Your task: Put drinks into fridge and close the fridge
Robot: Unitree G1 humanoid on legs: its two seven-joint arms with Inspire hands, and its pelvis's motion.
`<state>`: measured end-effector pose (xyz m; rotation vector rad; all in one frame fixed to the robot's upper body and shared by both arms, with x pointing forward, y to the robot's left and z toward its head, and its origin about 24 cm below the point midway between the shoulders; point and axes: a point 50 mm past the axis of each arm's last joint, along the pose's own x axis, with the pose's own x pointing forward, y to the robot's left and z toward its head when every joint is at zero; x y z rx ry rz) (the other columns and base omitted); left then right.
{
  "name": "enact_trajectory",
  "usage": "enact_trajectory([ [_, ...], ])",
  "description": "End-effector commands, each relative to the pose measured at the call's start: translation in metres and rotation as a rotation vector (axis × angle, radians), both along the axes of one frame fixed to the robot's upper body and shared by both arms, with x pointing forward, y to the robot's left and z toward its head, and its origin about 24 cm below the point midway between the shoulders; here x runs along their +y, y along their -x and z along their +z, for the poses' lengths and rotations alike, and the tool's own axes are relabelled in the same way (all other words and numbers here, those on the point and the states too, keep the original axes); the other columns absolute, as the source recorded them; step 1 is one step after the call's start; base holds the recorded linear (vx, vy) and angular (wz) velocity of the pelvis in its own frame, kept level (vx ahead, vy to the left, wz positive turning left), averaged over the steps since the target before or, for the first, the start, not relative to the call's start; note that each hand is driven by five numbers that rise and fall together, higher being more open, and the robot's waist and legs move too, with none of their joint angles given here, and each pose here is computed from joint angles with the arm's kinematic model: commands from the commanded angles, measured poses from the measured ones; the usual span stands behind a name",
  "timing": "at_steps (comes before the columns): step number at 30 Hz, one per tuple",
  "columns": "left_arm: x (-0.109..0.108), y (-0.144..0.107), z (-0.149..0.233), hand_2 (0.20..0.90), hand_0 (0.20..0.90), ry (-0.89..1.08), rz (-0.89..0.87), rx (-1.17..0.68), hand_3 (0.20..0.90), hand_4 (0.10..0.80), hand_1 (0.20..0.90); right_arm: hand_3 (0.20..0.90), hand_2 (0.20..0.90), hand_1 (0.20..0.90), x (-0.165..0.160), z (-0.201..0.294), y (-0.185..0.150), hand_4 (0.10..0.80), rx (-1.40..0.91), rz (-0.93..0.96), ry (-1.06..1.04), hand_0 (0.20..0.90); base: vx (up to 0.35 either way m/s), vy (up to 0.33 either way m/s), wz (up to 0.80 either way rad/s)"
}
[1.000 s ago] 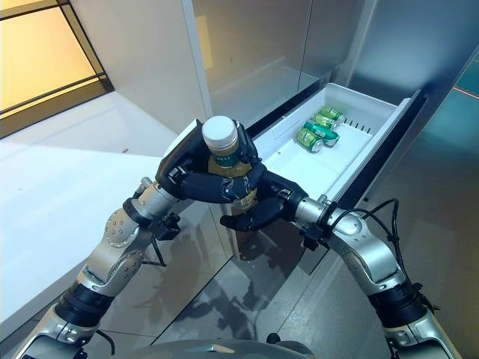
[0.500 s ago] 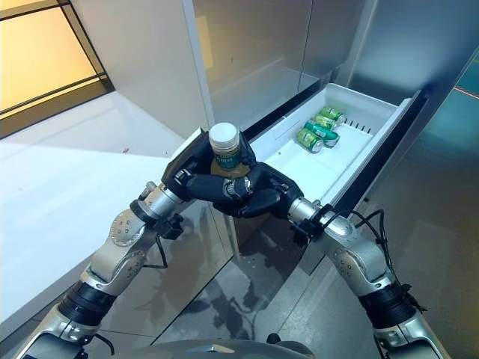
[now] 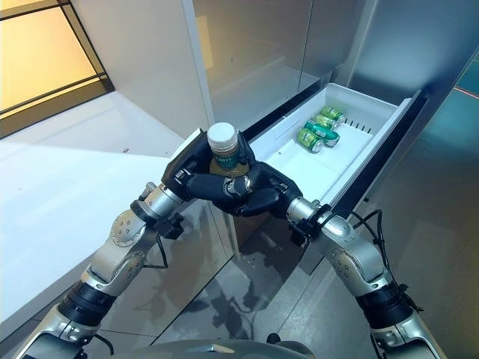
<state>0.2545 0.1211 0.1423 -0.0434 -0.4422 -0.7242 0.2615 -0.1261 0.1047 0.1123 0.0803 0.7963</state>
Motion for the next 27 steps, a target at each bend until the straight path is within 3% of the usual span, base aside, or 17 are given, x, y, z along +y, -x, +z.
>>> enact_trajectory([
  [1, -0.018, 0.001, 0.056, 0.3, 0.3, 0.148, -0.114, -0.262, 0.2, 0.1, 0.3, 0.2, 0.3, 0.3, 0.028, 0.061, -0.001, 0.1, -0.266, 0.167, -0.115, 0.3, 0.0, 0.0, 0.0],
  [10, -0.024, -0.002, 0.056, 0.3, 0.3, 0.132, -0.153, -0.251, 0.2, 0.1, 0.3, 0.2, 0.3, 0.3, 0.028, 0.071, -0.008, 0.1, -0.338, 0.199, 0.042, 0.3, 0.0, 0.0, 0.0],
  [19, -0.031, 0.002, 0.059, 0.314, 0.314, 0.194, -0.183, -0.29, 0.216, 0.116, 0.314, 0.2, 0.3, 0.3, 0.033, 0.089, -0.014, 0.1, -0.412, 0.145, 0.015, 0.3, -0.002, -0.001, -0.01],
  [20, -0.031, 0.003, 0.06, 0.538, 0.538, 0.202, -0.176, -0.303, 0.477, 0.377, 0.538, 0.2, 0.3, 0.3, 0.032, 0.092, -0.015, 0.1, -0.426, 0.125, 0.02, 0.3, 0.0, 0.0, 0.0],
  [21, -0.03, 0.003, 0.062, 0.9, 0.9, 0.21, -0.171, -0.316, 0.9, 0.8, 0.9, 0.2, 0.3, 0.3, 0.031, 0.094, -0.016, 0.1, -0.439, 0.108, 0.025, 0.3, 0.0, 0.0, 0.0],
  [27, -0.026, 0.008, 0.075, 0.9, 0.9, 0.259, -0.107, -0.444, 0.9, 0.8, 0.9, 0.2, 0.3, 0.3, 0.01, 0.119, -0.032, 0.1, -0.565, -0.113, 0.063, 0.3, -0.005, -0.003, 0.0],
])
